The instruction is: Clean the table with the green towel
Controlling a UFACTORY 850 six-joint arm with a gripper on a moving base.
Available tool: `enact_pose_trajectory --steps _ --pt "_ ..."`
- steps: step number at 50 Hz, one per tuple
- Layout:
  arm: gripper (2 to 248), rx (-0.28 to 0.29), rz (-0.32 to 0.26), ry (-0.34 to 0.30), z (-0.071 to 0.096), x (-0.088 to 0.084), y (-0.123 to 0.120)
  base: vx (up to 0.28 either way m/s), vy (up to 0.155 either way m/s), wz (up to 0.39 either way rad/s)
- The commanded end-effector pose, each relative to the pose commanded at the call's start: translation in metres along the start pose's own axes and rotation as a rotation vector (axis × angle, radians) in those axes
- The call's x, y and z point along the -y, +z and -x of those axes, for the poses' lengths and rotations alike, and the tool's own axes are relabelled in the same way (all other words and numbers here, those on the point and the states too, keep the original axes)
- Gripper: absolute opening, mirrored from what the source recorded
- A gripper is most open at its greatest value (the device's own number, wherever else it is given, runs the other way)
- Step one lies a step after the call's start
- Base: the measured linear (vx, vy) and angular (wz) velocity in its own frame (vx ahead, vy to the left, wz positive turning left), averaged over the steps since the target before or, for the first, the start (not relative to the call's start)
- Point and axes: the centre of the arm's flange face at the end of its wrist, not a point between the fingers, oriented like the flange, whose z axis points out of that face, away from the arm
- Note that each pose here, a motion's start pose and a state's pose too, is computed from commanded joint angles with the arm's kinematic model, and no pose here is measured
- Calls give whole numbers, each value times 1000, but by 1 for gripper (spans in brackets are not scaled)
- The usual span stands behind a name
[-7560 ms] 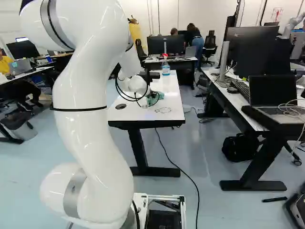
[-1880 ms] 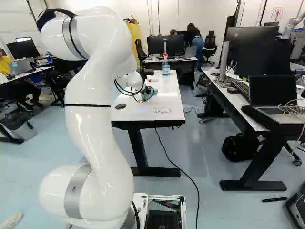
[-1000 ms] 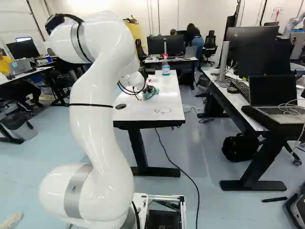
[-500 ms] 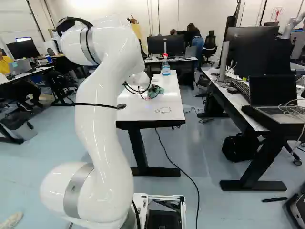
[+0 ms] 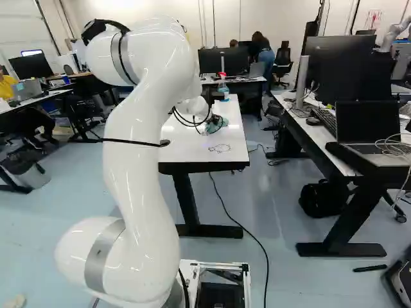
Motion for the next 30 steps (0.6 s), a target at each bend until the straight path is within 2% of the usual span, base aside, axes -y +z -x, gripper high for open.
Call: enact_pose_trajectory --steps 7,15,30 --pt "45 7 10 7 4 -9 -8 0 0 0" --pt "45 19 13 8 11 -11 -20 0 0 0" --pt "45 37 -2 -5 22 2 -38 0 0 0"
